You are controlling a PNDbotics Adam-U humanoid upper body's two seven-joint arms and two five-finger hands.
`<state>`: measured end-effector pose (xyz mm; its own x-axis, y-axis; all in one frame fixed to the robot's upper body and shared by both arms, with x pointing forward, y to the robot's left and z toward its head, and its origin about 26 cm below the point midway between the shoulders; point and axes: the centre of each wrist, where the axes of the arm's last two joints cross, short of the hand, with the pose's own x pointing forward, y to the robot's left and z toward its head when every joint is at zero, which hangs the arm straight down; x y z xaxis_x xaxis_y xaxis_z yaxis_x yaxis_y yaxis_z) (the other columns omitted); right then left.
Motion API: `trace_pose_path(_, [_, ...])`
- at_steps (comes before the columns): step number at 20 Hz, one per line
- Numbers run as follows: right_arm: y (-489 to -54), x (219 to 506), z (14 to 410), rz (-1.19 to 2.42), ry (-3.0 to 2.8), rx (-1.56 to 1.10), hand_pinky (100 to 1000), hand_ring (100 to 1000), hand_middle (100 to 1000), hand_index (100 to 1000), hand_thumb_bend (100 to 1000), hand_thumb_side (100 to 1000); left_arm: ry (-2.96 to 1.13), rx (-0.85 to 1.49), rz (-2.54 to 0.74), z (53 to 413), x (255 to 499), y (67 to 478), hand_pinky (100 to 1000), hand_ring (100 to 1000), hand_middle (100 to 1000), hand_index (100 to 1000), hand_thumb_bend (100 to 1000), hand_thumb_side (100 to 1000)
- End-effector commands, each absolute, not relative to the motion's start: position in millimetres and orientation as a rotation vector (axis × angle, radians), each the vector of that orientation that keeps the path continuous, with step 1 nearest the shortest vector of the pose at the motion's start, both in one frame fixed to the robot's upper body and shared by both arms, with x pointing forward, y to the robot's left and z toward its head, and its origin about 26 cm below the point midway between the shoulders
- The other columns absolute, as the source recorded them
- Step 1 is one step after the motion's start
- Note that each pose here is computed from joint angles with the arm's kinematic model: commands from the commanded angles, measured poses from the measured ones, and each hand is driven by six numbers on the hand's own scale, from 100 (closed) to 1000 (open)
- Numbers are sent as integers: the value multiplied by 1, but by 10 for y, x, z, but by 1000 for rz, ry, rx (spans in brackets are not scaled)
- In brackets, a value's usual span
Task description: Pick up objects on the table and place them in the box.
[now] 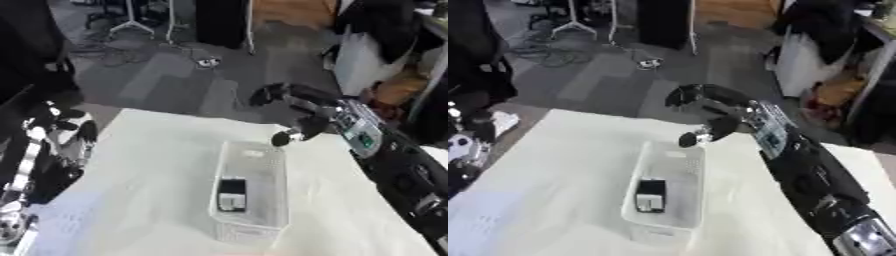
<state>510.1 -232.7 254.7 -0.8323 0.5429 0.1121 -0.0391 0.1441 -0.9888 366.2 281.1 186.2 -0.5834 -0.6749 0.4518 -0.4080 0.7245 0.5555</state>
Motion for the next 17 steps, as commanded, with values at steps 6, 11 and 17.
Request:
trace_pose_path(6, [-2550, 5055, 2682, 1613, -2019, -545, 762, 762, 802, 839, 791, 1000, -2283, 846, -543, 1971, 3643, 2884, 648, 750, 855, 872, 106, 871])
trace_pose_path(11, [-2629, 4943, 2758, 1522, -2077, -596, 721, 733, 755, 812, 709, 1000, -2280, 859, -550, 1983, 3644, 2900, 649, 750, 856, 872, 106, 872])
trace_pose_path(17, [-2669, 4589, 2913, 1415, -2222, -614, 661, 680, 704, 776, 645, 1000, -2285, 862, -562, 2002, 3641, 2907, 651, 751, 856, 872, 107, 872])
